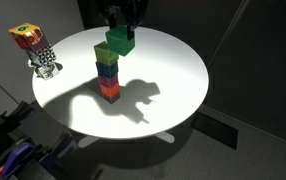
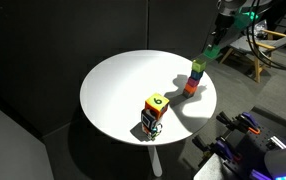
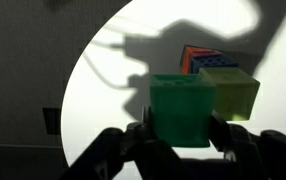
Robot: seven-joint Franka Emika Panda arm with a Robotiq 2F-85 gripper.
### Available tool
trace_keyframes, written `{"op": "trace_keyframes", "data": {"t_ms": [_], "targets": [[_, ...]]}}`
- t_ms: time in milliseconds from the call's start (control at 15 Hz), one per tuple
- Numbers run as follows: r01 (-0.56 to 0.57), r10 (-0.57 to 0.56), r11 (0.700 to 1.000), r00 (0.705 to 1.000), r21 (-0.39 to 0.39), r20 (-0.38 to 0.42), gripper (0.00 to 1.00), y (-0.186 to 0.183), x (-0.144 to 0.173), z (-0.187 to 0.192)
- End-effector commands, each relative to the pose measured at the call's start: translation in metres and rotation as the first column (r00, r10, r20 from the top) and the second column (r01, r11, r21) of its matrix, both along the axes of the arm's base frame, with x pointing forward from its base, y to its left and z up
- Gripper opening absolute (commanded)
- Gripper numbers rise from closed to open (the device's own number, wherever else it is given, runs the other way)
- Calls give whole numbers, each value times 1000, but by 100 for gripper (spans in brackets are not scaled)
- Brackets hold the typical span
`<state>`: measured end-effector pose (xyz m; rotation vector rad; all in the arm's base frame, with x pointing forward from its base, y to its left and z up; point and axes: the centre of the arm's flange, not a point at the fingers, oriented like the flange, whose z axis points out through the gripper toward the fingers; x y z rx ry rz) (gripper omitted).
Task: Put the dark green block on the light green block
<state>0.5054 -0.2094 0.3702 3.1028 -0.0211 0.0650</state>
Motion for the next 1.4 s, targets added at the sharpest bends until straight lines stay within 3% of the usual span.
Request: {"op": "trace_keyframes", "data": {"t_ms": [0, 1333], "targets": [[-6, 6, 1000, 1000, -4, -8, 29, 5, -3, 15], [-53, 51, 998, 998, -34, -48, 29, 45, 7, 26]]}}
